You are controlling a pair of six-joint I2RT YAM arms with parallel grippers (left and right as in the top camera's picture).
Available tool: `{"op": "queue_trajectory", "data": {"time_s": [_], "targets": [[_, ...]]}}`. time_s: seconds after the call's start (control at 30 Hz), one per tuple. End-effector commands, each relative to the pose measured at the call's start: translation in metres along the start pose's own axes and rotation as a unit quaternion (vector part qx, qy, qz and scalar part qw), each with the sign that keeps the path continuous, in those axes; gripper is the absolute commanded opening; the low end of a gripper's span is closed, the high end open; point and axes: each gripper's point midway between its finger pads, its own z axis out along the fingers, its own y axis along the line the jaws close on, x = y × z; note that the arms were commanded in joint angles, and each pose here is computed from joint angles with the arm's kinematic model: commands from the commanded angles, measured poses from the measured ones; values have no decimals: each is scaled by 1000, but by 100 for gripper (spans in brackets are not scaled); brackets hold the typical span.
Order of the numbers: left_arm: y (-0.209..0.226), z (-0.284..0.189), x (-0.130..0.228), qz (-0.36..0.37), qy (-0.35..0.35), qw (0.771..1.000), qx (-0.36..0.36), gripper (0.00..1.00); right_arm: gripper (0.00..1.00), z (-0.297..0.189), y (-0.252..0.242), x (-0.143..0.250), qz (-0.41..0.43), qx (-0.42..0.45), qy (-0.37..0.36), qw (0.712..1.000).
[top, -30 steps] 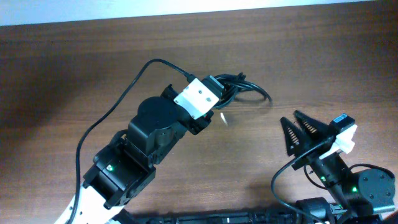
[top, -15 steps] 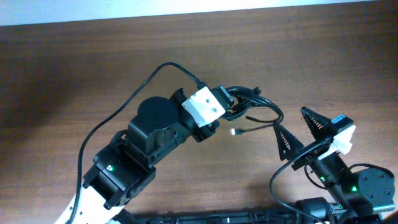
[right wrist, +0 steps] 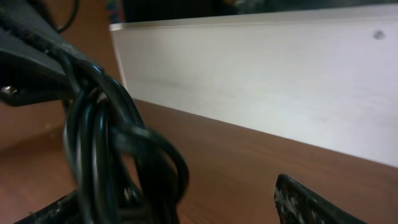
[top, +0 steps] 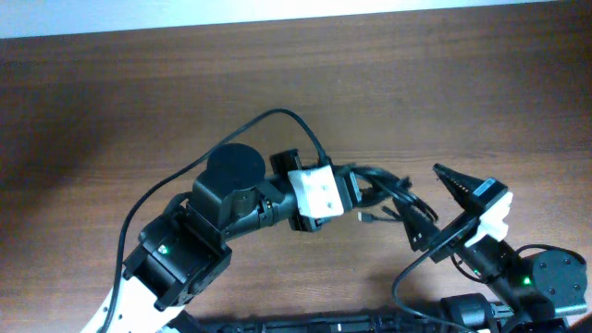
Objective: Untangle cables
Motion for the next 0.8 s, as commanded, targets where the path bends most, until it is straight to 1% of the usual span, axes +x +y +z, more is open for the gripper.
{"op": "queue_trajectory", "data": {"time_s": [0.0,0.1,0.13,0.17,0.2,0.23,0.27,0.3,0.33,0.43,0.47,0.53,0.57,0.63,0.67,0.7,0.77], "targets": [[-19,-5,-20,54,-49,996,57,0,80,-4,18,-8,-44,-48,-12,998],[-28,-7,-25,56,-65,993,80,0,80,-4,18,-8,-44,-48,-12,998],[-35,-9,-27,67,-75,990,99,0,79,-4,19,-8,-44,-48,-12,998],[-41,-10,-28,78,-84,987,115,0,75,-4,20,-8,-44,-52,-12,998],[-41,-10,-28,78,-84,987,116,0,70,-4,21,-8,-44,-56,-12,997],[-41,-10,-28,78,-83,987,116,0,60,-4,22,-9,-45,-58,-13,997],[-41,-8,-27,77,-82,987,117,0,44,-4,22,-9,-46,-58,-13,997],[-40,-7,-25,76,-79,987,115,0,32,-4,22,-9,-45,-58,-13,997],[-39,-5,-23,75,-75,988,113,0,22,-4,22,-9,-45,-58,-13,997],[-35,-3,-21,74,-67,990,102,0,10,-4,22,-9,-45,-59,-13,997],[-32,-2,-20,75,-63,991,95,0,8,-4,22,-9,-45,-59,-13,997],[-25,-1,-16,76,-50,993,75,6,5,-4,22,-10,-47,-59,-15,997],[-22,0,-15,76,-45,994,68,6,4,-4,22,-11,-49,-59,-18,997],[-9,2,-7,60,-19,998,31,0,4,-4,18,-11,-48,-46,-18,998],[6,2,-1,27,4,1000,-11,0,4,-3,14,-11,-46,-33,-16,998],[27,0,9,-21,31,997,-70,0,4,-3,9,-10,-44,-22,-15,999],[52,-7,23,-78,65,984,-149,0,4,-3,-3,-9,-22,14,-13,1000]]}}
